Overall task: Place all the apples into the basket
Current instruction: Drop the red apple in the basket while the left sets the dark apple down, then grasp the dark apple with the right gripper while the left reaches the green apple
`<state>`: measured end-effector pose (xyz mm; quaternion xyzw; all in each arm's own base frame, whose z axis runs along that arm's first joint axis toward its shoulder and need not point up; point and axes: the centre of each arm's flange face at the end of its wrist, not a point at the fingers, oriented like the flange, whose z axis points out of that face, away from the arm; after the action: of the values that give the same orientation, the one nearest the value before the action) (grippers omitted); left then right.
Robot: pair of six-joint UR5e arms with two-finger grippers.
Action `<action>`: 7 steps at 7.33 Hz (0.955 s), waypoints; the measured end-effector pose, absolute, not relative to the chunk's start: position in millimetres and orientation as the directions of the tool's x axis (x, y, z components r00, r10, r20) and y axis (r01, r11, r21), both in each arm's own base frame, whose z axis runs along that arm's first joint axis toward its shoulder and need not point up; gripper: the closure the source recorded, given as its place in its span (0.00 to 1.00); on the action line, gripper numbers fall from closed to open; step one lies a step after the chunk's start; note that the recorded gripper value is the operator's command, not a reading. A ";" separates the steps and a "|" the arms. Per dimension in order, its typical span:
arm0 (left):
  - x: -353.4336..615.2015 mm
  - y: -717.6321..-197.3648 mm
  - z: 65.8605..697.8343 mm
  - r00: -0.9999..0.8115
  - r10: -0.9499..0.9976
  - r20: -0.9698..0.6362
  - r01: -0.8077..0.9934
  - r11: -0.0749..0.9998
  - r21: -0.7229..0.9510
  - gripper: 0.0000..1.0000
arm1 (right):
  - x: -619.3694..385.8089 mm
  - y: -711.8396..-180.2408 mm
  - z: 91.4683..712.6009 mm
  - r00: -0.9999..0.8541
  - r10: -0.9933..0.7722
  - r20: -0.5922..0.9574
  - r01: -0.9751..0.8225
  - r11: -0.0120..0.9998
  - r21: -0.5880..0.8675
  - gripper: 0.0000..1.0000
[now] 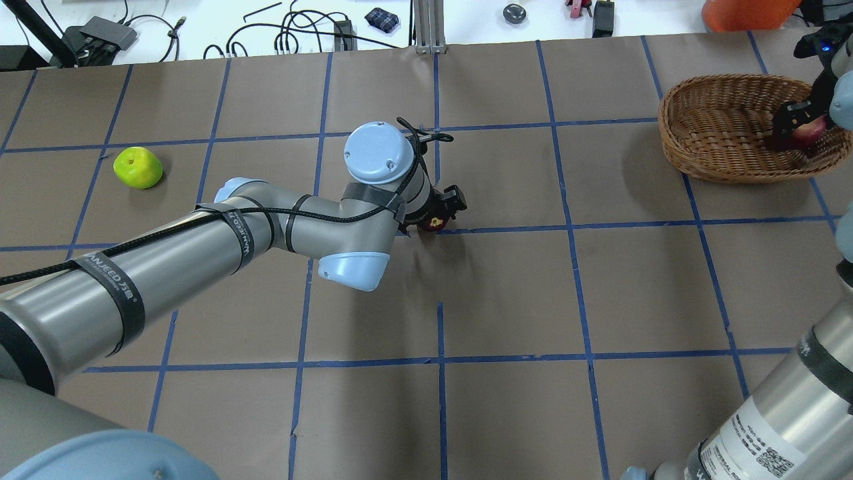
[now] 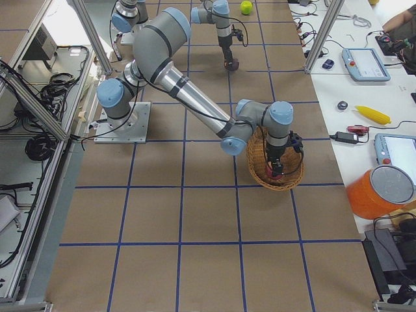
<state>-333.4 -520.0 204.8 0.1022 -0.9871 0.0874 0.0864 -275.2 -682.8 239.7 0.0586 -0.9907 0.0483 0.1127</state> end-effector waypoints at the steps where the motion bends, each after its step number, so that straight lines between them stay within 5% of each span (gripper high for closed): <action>1: -327.5 -521.2 213.2 -0.963 -0.198 0.184 -0.226 0.963 -0.146 0.00 | -277.9 -681.8 241.2 -0.968 -0.108 0.228 -0.130 0.988 -0.083 0.00; 4: -266.5 -535.0 264.0 -0.955 -0.246 0.169 -0.266 0.958 -0.110 0.00 | -269.6 -678.3 278.4 -0.969 -0.114 0.220 -0.135 0.987 -0.083 0.00; 7: -144.7 -555.3 308.1 -0.974 -0.196 0.110 -0.199 0.980 -0.015 0.00 | -156.5 -662.7 370.8 -0.972 -0.196 0.127 -0.203 0.978 -0.044 0.00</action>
<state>-144.7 -555.3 308.1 0.0993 -0.9935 0.0129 0.0541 -156.5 -662.7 370.8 0.1004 -0.9927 0.0283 0.0610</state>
